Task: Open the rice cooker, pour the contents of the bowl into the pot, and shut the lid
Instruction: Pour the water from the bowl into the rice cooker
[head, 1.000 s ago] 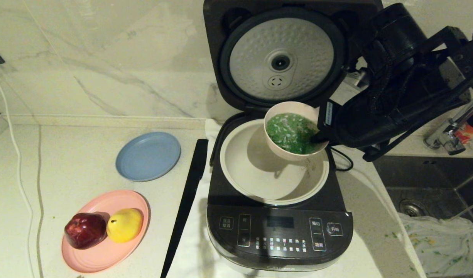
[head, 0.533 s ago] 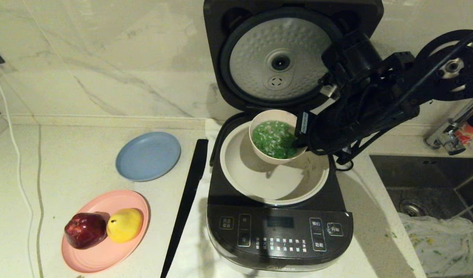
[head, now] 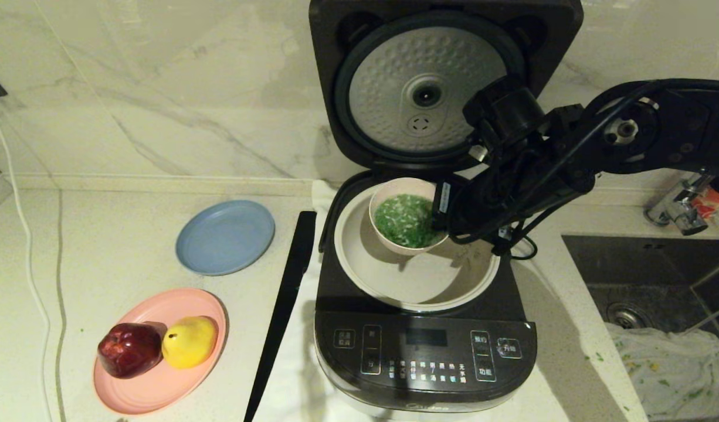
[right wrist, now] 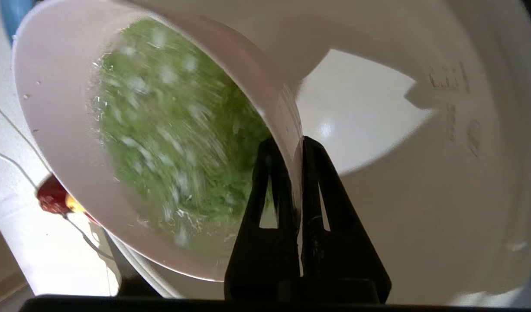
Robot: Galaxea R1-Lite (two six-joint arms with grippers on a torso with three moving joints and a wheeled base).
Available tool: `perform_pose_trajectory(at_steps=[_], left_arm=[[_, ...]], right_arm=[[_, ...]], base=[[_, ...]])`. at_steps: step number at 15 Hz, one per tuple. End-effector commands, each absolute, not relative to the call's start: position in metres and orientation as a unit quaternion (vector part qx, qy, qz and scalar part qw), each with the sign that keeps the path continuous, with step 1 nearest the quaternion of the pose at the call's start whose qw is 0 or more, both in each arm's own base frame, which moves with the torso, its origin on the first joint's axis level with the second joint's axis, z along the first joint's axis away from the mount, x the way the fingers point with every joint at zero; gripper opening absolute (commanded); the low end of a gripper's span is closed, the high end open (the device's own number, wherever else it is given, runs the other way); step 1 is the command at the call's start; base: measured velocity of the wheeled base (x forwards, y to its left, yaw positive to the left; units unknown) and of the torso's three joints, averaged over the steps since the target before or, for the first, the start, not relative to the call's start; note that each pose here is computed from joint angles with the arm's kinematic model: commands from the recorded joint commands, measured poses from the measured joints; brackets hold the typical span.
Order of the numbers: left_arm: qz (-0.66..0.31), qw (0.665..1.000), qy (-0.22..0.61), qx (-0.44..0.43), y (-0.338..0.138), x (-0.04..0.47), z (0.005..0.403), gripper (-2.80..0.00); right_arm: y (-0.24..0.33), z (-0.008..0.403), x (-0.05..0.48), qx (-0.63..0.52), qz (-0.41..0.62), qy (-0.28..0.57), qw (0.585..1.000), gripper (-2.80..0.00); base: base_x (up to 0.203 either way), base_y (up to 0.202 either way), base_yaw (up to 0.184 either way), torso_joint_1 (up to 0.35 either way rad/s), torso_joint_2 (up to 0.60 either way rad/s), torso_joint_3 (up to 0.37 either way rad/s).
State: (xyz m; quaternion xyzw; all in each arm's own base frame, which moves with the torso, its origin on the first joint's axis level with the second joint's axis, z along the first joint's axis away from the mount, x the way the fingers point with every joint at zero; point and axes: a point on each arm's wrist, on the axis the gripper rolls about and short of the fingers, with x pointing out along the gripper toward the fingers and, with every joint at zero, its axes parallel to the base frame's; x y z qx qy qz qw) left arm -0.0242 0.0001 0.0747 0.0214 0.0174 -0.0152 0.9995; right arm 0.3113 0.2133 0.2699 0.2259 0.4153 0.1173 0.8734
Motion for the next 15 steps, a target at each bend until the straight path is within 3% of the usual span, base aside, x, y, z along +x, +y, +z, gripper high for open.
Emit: perform_pose_trajectory(at_steps=[1, 8, 15], left_arm=[[-0.015, 0.999, 0.017, 0.022, 0.000, -0.024, 0.075, -2.80], [-0.015, 0.999, 0.017, 0.022, 0.000, -0.024, 0.075, -2.80], [-0.016, 0.999, 0.017, 0.021, 0.000, -0.024, 0.075, -2.80]], right_arm=[[0.212, 0.267, 0.315, 0.228, 0.111, 0.412, 0.875, -2.80], [0.212, 0.253, 0.314, 0.201, 0.094, 0.327, 0.919, -2.80], [0.203, 0.242, 0.301, 0.149, 0.119, 0.135, 0.972, -2.80]], base=[[0.000, 0.000, 0.000, 0.000, 0.00, 0.000], [0.000, 0.000, 0.000, 0.000, 0.00, 0.000], [0.000, 0.000, 0.000, 0.000, 0.00, 0.000]])
